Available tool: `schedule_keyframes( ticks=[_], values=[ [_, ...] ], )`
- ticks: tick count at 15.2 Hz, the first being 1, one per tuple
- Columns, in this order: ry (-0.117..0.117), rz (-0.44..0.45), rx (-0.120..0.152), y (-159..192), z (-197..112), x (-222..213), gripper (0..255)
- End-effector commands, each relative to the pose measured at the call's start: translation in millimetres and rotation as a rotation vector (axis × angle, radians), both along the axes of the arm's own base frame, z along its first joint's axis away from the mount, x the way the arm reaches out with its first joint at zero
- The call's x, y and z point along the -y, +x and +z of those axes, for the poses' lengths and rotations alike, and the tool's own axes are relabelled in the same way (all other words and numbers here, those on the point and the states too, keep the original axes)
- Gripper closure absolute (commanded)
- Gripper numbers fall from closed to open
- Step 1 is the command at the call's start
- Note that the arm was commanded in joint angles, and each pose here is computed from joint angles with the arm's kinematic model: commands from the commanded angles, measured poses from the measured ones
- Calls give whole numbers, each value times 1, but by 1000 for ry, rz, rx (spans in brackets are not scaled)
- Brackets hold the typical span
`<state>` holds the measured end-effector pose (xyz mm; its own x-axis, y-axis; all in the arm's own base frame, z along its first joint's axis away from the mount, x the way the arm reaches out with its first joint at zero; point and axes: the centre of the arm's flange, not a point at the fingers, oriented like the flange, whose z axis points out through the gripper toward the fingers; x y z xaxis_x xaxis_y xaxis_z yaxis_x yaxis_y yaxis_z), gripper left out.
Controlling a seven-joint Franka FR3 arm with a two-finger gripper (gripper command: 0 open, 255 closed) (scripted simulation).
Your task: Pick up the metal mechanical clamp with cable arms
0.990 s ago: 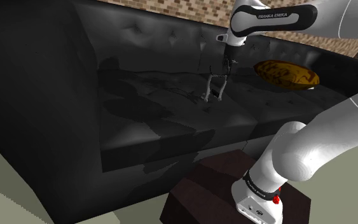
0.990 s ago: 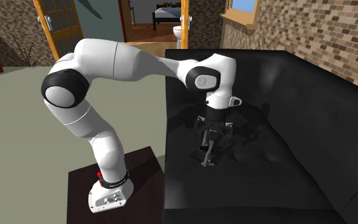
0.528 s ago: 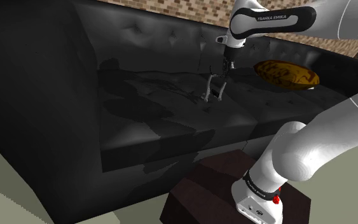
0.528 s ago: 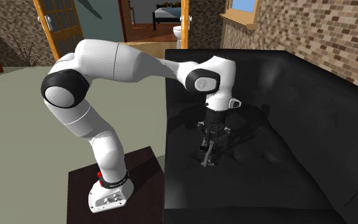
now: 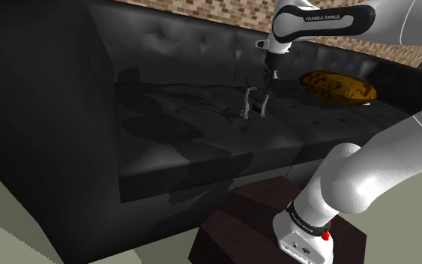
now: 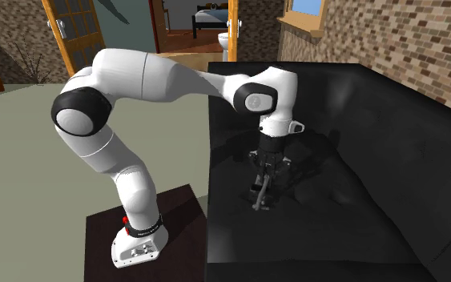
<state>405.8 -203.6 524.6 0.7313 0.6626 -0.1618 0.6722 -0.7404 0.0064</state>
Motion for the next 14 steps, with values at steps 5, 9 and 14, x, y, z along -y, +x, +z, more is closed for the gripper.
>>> schedule_keyframes(
  ticks=[5,9,14],
  values=[
    [0,0,0,0,31,-1,255],
    [0,0,0,0,52,-1,255],
    [0,0,0,0,69,-1,255]
  ],
)
